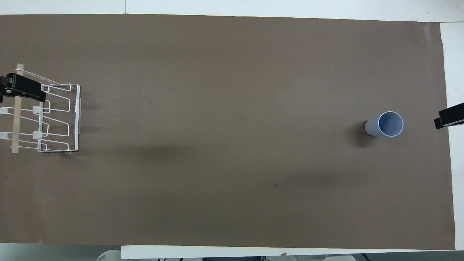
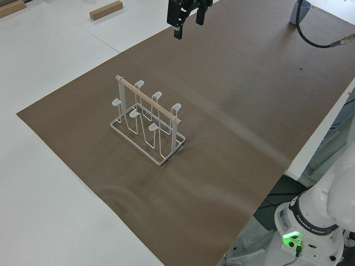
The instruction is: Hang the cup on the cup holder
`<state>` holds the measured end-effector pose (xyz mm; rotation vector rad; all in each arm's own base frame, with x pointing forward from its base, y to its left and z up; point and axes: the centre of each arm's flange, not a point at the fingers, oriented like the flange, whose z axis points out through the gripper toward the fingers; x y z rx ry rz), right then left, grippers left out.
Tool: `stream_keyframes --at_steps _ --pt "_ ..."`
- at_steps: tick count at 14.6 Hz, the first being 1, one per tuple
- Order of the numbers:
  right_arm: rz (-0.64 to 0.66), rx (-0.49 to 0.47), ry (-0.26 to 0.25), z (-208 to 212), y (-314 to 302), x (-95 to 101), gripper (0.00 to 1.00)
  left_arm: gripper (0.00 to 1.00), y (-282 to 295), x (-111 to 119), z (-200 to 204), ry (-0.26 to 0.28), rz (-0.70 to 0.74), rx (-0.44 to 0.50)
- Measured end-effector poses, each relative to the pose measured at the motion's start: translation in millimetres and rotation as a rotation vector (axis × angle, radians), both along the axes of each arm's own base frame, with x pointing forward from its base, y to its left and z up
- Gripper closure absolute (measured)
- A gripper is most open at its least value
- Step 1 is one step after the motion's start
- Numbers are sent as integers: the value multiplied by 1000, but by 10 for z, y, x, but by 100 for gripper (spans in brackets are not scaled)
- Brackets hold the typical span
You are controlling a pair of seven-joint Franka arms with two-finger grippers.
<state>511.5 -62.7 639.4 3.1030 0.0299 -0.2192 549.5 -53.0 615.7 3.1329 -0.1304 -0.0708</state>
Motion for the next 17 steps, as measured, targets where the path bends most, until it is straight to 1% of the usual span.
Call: stream_keyframes --at_steps 7,10,12,13,15,17 --pt "2 0 -5 0 7 7 0 0 6 0 -1 0 1 0" --pt "2 -6 -60 -23 -23 86 0 0 6 0 -1 1 1 0" --pt "3 -9 -89 -44 -95 121 0 0 6 0 -1 1 1 0" --pt "3 -10 -96 -88 -147 133 0 0 6 0 -1 1 1 0" --pt "21 -10 -116 -283 -287 190 0 0 6 0 -1 1 1 0" --pt "36 -11 -140 -643 -442 294 0 0 6 0 -1 1 1 0"
